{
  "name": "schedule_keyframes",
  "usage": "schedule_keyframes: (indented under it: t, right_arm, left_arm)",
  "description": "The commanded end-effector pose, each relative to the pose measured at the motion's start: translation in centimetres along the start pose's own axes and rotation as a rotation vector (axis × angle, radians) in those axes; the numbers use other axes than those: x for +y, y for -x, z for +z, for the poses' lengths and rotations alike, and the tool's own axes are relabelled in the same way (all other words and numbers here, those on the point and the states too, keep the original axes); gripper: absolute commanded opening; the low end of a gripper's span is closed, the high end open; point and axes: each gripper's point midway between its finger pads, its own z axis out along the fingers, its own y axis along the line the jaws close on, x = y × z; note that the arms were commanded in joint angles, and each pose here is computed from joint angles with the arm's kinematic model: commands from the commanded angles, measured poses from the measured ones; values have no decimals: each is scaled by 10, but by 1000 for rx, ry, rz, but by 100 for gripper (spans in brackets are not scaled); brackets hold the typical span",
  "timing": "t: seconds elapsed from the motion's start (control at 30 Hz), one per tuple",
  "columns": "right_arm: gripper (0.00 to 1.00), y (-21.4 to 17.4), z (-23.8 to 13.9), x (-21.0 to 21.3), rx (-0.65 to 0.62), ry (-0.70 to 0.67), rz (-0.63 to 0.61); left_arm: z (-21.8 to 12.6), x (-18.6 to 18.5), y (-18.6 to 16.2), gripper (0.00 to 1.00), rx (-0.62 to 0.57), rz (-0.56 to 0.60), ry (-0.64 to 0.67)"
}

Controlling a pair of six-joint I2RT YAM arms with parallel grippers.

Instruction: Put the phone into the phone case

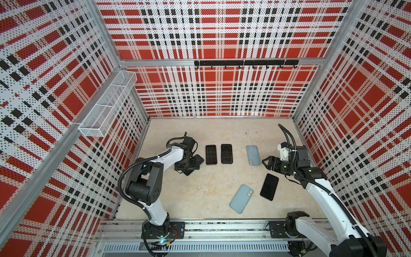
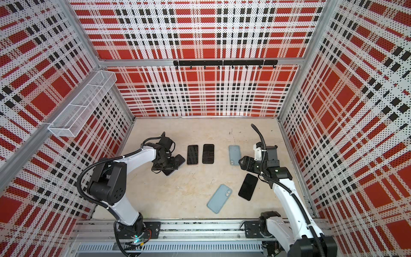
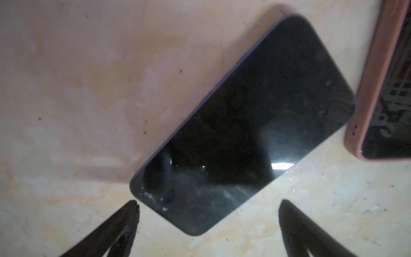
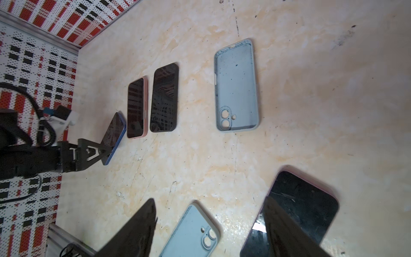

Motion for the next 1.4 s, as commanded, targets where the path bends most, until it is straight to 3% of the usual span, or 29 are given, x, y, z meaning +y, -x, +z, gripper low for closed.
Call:
schedule_keyframes:
  t: [0.0, 0.17, 0.37, 0.53, 0.9, 1.07, 1.3, 1.37]
  right_arm:
    - [78, 22, -2, 21, -62, 89, -53]
    - [78, 23, 3, 24, -44, 105, -76]
    - [78, 23, 1, 29, -38, 128, -100]
    - [78, 25, -7, 29, -69, 119, -111]
    - [77, 24, -17, 28, -110, 111, -100]
    - [77, 28, -18, 30, -122, 111, -103]
    - [77, 31, -18, 34, -134, 131, -97]
    - [77, 32, -16, 35, -127, 142, -97]
  left_arm:
    - [-4, 1, 12, 99, -16, 120, 88]
    - [4, 6, 24, 99, -22, 211, 127]
    - [22, 19, 37, 99, 1, 163, 55]
    - [31, 9, 36, 99, 40, 188, -6]
    - [31, 14, 22, 77, 36, 197, 76]
    - [36, 18, 22, 63, 45, 182, 103]
    - [26, 12, 23, 61, 20, 148, 59]
    - [19, -5, 21, 61, -1, 173, 35]
